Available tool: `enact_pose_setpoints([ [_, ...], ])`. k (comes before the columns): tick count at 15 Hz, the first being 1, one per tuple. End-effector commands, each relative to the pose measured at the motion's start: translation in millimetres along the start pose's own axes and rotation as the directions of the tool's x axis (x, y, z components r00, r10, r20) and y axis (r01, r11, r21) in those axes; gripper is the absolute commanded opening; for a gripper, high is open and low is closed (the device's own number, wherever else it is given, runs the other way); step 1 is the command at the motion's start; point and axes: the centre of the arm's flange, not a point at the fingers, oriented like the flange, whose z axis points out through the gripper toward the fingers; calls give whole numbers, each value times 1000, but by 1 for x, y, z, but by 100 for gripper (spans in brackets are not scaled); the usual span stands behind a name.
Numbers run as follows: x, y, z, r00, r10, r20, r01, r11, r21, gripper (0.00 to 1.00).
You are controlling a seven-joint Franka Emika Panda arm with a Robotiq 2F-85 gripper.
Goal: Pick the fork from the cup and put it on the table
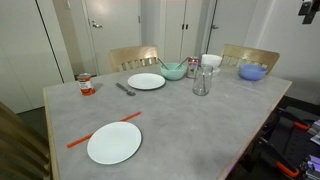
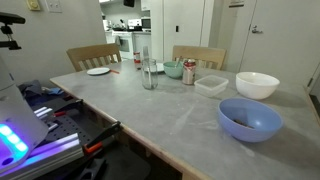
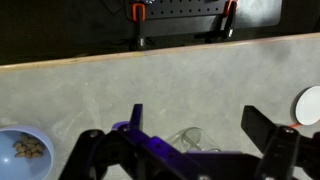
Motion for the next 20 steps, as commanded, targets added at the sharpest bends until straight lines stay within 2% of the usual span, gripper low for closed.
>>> enact_pose_setpoints([
  [1, 0, 0, 0, 1000, 0, 0, 0, 1000, 0, 100],
  [6, 8, -12, 7, 1000, -24, 19, 24, 1000, -6, 100],
  [9, 23, -40, 17, 998, -51, 36, 51, 998, -21, 100],
  [15, 45, -111, 31, 992, -93, 81, 102, 988, -115, 100],
  [20, 54, -152, 37, 985, -144, 91, 159, 969, -188, 100],
])
